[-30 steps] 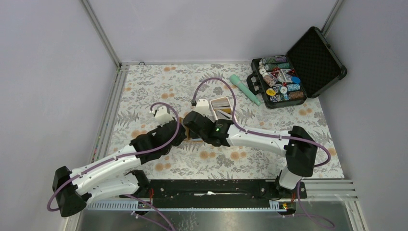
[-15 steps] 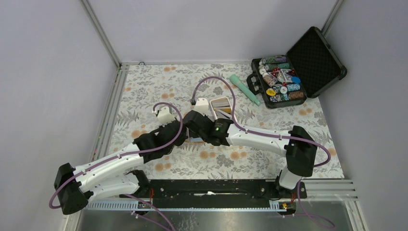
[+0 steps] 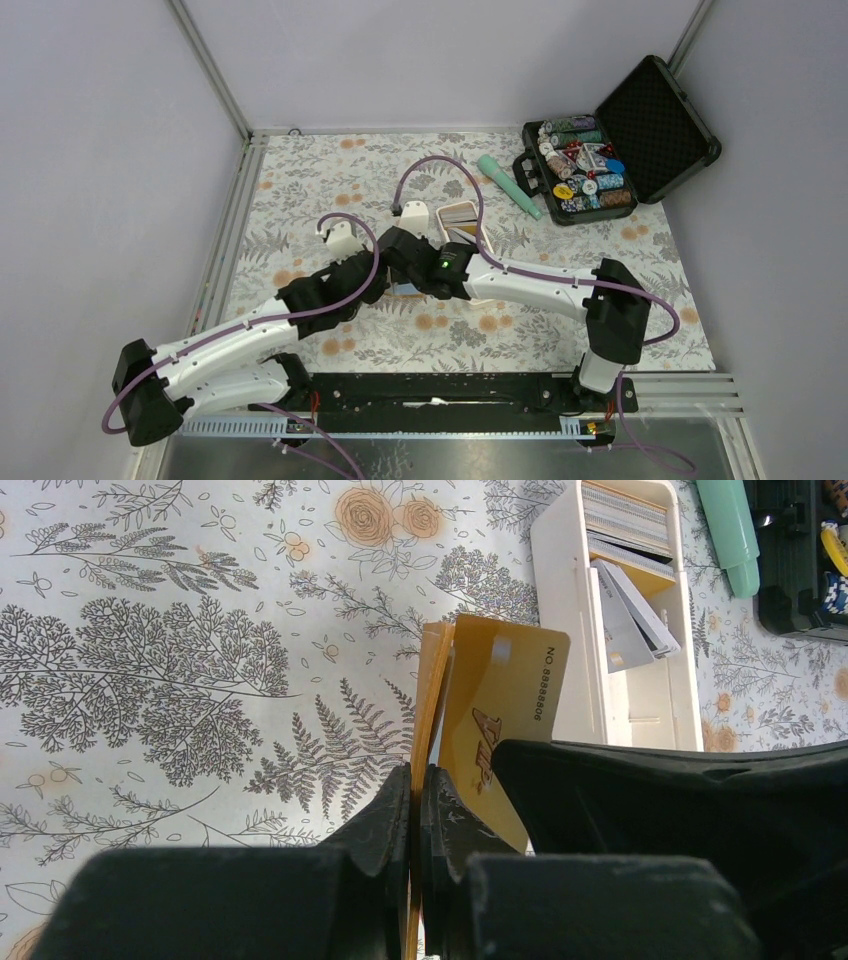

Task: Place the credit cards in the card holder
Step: Insert the credit card into the card holder.

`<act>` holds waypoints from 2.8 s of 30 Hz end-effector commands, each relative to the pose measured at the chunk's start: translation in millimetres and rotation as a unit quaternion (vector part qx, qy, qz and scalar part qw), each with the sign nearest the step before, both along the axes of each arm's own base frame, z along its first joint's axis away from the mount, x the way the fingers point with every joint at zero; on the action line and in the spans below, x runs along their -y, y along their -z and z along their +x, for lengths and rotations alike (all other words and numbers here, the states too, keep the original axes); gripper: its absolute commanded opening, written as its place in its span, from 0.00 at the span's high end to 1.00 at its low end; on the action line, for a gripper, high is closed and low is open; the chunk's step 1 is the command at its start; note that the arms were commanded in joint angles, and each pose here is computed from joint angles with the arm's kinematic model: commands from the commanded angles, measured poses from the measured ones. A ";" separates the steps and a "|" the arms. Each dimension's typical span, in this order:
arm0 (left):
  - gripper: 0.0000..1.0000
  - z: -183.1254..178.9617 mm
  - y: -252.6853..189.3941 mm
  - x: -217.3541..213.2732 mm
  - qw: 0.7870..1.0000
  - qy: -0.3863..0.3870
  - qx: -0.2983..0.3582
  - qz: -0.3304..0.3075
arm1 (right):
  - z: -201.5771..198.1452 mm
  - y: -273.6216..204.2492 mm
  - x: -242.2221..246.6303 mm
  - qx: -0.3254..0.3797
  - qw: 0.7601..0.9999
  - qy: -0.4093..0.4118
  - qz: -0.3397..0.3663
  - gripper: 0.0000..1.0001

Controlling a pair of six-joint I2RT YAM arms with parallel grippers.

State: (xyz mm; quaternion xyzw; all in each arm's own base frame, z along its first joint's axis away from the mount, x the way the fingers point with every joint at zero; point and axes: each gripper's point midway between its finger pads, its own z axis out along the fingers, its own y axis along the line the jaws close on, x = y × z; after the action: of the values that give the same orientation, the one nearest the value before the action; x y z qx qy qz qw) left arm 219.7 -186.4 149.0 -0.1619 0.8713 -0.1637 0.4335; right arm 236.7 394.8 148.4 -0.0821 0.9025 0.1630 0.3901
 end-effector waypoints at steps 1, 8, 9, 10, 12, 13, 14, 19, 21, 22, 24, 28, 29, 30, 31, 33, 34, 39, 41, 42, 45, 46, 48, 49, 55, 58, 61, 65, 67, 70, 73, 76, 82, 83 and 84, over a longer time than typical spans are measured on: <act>1.00 8.0 -20.1 5.6 0.999 -0.013 0.031 -0.036 | 6.3 -2.7 0.2 0.020 1.000 0.013 -0.020 1.00; 1.00 7.9 -22.8 4.2 0.998 -0.018 0.035 -0.042 | 5.9 3.9 -0.4 0.018 0.999 0.013 -0.029 1.00; 1.00 7.9 -23.3 3.8 0.998 -0.019 0.036 -0.044 | 5.8 4.8 -1.1 0.017 0.999 0.012 -0.029 1.00; 1.00 7.9 -23.9 3.3 0.998 -0.019 0.037 -0.045 | 5.2 5.8 -1.6 0.016 0.999 0.010 -0.030 1.00; 1.00 8.0 -25.7 2.0 0.998 -0.022 0.040 -0.048 | 4.7 7.4 -1.8 0.015 0.999 0.008 -0.033 1.00; 1.00 8.2 -26.6 1.2 0.998 -0.026 0.042 -0.051 | 4.3 8.6 -2.0 0.014 0.999 0.007 -0.033 1.00; 1.00 8.5 -27.5 0.7 0.997 -0.027 0.045 -0.055 | 3.4 10.0 -2.3 0.012 0.999 0.006 -0.034 1.00; 1.00 8.4 -30.4 1.0 0.995 -0.031 0.052 -0.074 | 0.3 15.1 -3.9 0.005 0.999 0.004 -0.034 1.00; 1.00 8.1 -30.6 1.8 0.995 -0.031 0.053 -0.078 | -0.6 15.6 -5.2 0.002 0.999 0.005 -0.031 1.00; 1.00 8.1 -30.3 2.1 0.995 -0.031 0.052 -0.080 | -1.1 15.7 -6.2 0.001 1.000 0.004 -0.029 1.00; 1.00 8.0 -29.0 2.5 0.995 -0.031 0.051 -0.082 | -1.4 15.2 -7.5 0.000 1.000 0.005 -0.025 1.00; 1.00 7.3 -24.4 2.2 0.995 -0.034 0.048 -0.085 | -1.3 11.8 -10.5 -0.002 1.000 0.008 -0.015 1.00; 1.00 7.5 -23.6 2.0 0.994 -0.036 0.049 -0.087 | -2.0 11.2 -12.1 -0.005 1.000 0.007 -0.011 1.00; 1.00 7.5 -23.5 2.5 0.994 -0.037 0.049 -0.092 | -3.0 12.3 -13.8 -0.009 1.000 0.005 -0.009 1.00; 1.00 7.5 -22.4 2.6 0.993 -0.039 0.049 -0.096 | -3.9 13.1 -16.0 -0.013 1.000 0.004 -0.006 1.00; 1.00 8.2 -21.3 2.8 0.992 -0.042 0.052 -0.102 | -7.0 18.2 -18.5 -0.023 1.000 0.000 -0.006 1.00; 1.00 8.8 -21.1 2.7 0.992 -0.044 0.055 -0.106 | -8.5 20.7 -19.2 -0.026 1.000 -0.001 -0.006 1.00; 1.00 11.8 -20.5 -0.8 0.989 -0.056 0.073 -0.120 | -14.1 28.9 -19.2 -0.037 0.999 -0.004 -0.013 1.00; 1.00 12.9 -20.6 -1.3 0.987 -0.058 0.078 -0.124 | -15.9 31.4 -19.3 -0.040 0.999 -0.004 -0.013 1.00; 1.00 12.8 -19.2 -1.2 0.987 -0.058 0.078 -0.125 | -16.1 31.8 -20.0 -0.042 0.999 -0.004 -0.013 1.00; 1.00 11.9 -15.6 0.5 0.987 -0.058 0.073 -0.130 | -15.3 31.7 -21.7 -0.041 0.999 -0.003 -0.012 1.00; 1.00 11.5 -14.2 1.0 0.987 -0.057 0.072 -0.131 | -15.5 31.8 -22.2 -0.043 0.999 -0.003 -0.011 1.00; 1.00 11.0 -12.3 1.9 0.987 -0.057 0.070 -0.135 | -16.0 32.4 -25.3 -0.046 0.999 -0.006 -0.009 1.00; 1.00 10.9 -11.1 2.2 0.987 -0.056 0.070 -0.136 | -15.8 33.9 -26.2 -0.047 0.999 -0.006 -0.010 1.00; 1.00 8.6 -8.8 4.3 0.986 -0.051 0.066 -0.146 | -8.7 42.4 -21.8 -0.035 0.999 0.003 -0.039 1.00; 1.00 7.1 -6.2 4.6 0.985 -0.050 0.064 -0.153 | -6.5 43.9 -23.3 -0.033 0.999 0.005 -0.041 1.00; 1.00 5.5 -2.2 5.6 0.984 -0.049 0.060 -0.160 | -6.2 45.9 -27.4 -0.034 0.999 0.004 -0.033 1.00; 1.00 4.1 2.4 7.6 0.983 -0.044 0.057 -0.168 | -5.5 52.0 -31.2 -0.036 0.999 -0.001 -0.038 1.00; 1.00 2.7 5.5 8.7 0.983 -0.042 0.054 -0.172 | -5.7 53.5 -31.5 -0.036 0.999 -0.001 -0.040 1.00; 1.00 0.6 15.5 8.3 0.981 -0.042 0.041 -0.183 | -5.8 55.1 -30.7 -0.034 0.998 -0.004 -0.046 1.00; 1.00 -0.9 34.6 3.7 0.980 -0.047 0.021 -0.193 | -4.4 59.8 -28.2 -0.030 0.998 -0.008 -0.058 1.00; 1.00 -2.1 44.9 1.4 0.977 -0.047 0.015 -0.205 | -3.6 65.1 -27.2 -0.029 0.997 -0.010 -0.068 1.00; 1.00 -3.3 56.9 0.4 0.975 -0.042 0.009 -0.220 | -2.7 79.8 -30.9 -0.032 0.995 -0.021 -0.087 1.00; 1.00 -3.7 59.7 -0.7 0.975 -0.043 0.006 -0.218 | -2.2 82.1 -30.2 -0.032 0.995 -0.021 -0.094 1.00; 1.00 -3.9 61.1 -1.3 0.975 -0.042 0.005 -0.216 | -1.8 83.3 -29.2 -0.030 0.994 -0.021 -0.101 1.00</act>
State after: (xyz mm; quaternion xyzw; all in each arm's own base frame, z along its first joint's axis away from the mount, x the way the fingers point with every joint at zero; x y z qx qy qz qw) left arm 209.4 -168.4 67.6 -0.2800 0.8298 -0.2696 0.4004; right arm 228.7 412.8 58.4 -0.1265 0.9314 0.0862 0.3303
